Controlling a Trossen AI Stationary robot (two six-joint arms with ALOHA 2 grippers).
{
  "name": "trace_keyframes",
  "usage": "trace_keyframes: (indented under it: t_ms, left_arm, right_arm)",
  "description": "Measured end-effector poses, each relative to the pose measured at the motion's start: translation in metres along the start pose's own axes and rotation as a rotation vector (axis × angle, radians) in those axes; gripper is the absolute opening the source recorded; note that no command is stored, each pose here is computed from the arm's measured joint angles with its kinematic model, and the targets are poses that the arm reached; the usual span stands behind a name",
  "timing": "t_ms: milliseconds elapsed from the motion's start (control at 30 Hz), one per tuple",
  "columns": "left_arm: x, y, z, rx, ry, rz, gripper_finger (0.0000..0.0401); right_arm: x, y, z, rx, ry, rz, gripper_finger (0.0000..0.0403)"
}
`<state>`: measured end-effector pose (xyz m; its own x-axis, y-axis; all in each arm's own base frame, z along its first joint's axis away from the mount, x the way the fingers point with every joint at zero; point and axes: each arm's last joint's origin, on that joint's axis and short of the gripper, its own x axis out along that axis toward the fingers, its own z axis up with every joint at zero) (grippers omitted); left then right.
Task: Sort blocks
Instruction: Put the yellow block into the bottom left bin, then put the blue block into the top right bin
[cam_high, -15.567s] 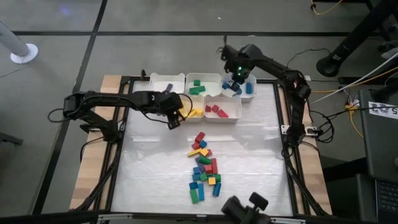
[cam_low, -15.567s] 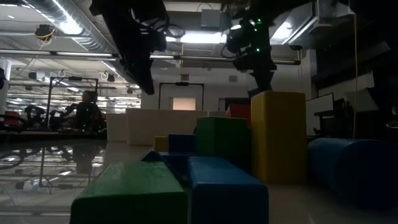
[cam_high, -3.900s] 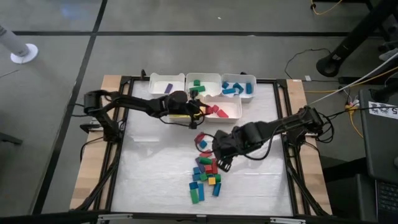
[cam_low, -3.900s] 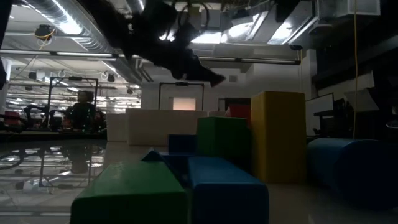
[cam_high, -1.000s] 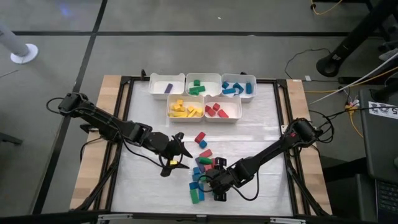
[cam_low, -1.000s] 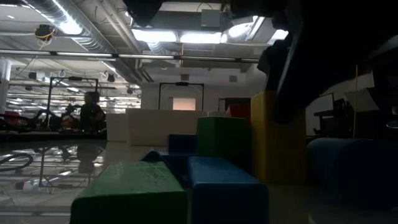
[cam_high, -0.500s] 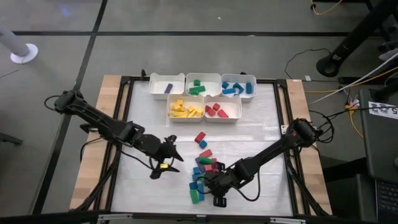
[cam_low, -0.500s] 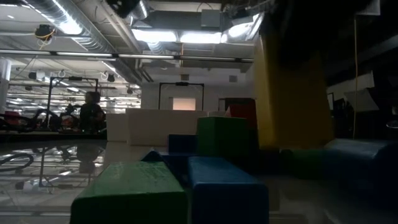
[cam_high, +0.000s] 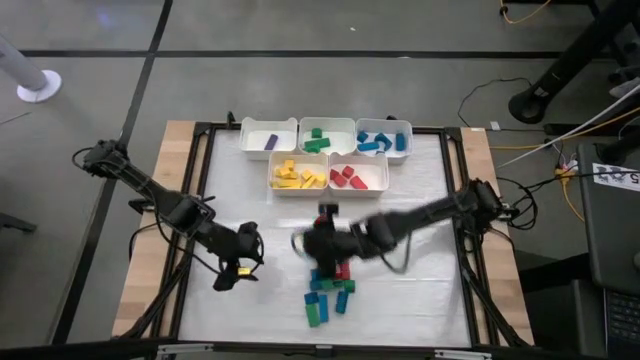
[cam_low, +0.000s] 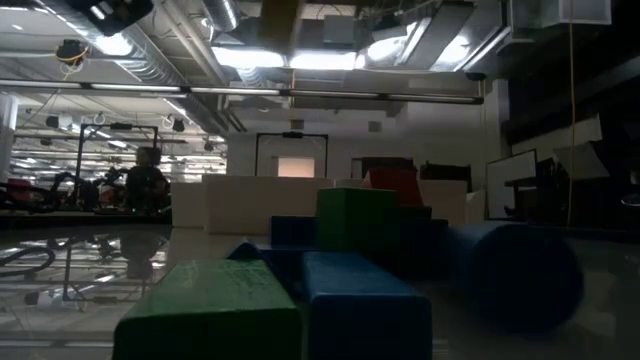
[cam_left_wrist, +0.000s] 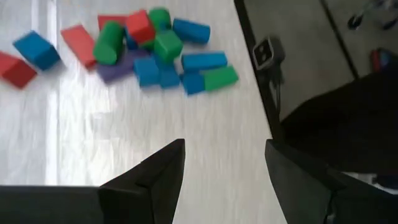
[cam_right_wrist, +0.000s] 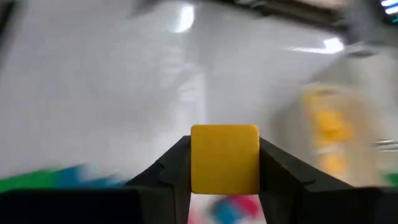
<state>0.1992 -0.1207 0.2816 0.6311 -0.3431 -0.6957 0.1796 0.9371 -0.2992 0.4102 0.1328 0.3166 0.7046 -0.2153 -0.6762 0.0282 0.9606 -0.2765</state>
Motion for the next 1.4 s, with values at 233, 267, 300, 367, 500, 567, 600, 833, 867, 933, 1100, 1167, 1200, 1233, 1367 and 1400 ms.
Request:
trace_keyframes:
  t_ms: [233,267,300,367,500,567,600,833,867,933,1100,1167,1200,1233,1367,1400]
  left_arm:
    - [0.000,-0.001,-0.006,0.052,0.048,0.026,0.0210]
    - [0.000,0.000,-0.006,0.064,0.045,0.034,0.0210]
    - [0.000,0.001,-0.005,0.070,0.039,0.047,0.0210]
    - [0.000,0.002,-0.005,0.085,0.030,0.067,0.0210]
    - [0.001,0.004,-0.004,0.091,0.028,0.077,0.0210]
    - [0.001,0.004,-0.004,0.089,0.026,0.080,0.0210]
    - [0.000,0.004,-0.004,0.089,0.026,0.082,0.0210]
    - [0.000,0.005,-0.005,0.110,0.040,0.089,0.0210]
    - [0.000,0.005,-0.005,0.121,0.040,0.089,0.0210]
    - [0.000,0.005,-0.005,0.152,0.035,0.096,0.0210]
    - [0.001,0.006,-0.003,0.216,0.014,0.128,0.0210]
    - [0.002,0.006,-0.002,0.229,0.005,0.138,0.0210]
    - [0.003,0.005,-0.002,0.237,0.002,0.138,0.0210]
    - [0.004,0.005,-0.002,0.241,0.001,0.138,0.0210]
    - [0.007,0.006,-0.001,0.290,0.007,0.146,0.0210]
    - [0.008,0.006,-0.001,0.302,0.007,0.149,0.0210]
  right_arm:
    - [0.044,-0.099,0.000,0.047,0.033,-0.172,0.0145]
    - [0.051,-0.113,-0.003,0.064,0.050,-0.186,0.0148]
    - [0.060,-0.125,-0.006,0.080,0.064,-0.193,0.0151]
    - [0.075,-0.149,-0.013,0.117,0.079,-0.180,0.0157]
    - [0.101,-0.183,-0.030,0.188,0.114,-0.080,0.0165]
    - [0.113,-0.194,-0.038,0.215,0.124,-0.026,0.0166]
    - [0.118,-0.198,-0.042,0.228,0.127,-0.005,0.0166]
    - [0.132,-0.217,-0.058,0.393,0.183,-0.020,0.0167]
    - [0.132,-0.217,-0.058,0.416,0.188,-0.023,0.0167]
    - [0.127,-0.219,-0.058,0.447,0.211,-0.025,0.0167]
    - [0.094,-0.226,-0.037,0.512,0.262,0.016,0.0167]
    - [0.078,-0.226,-0.027,0.567,0.276,0.056,0.0167]
    - [0.070,-0.227,-0.024,0.596,0.294,0.082,0.0167]
    - [0.060,-0.225,-0.019,0.623,0.308,0.119,0.0167]
    - [0.022,-0.210,0.001,0.740,0.349,0.271,0.0167]
    - [0.017,-0.202,0.004,0.775,0.370,0.293,0.0167]
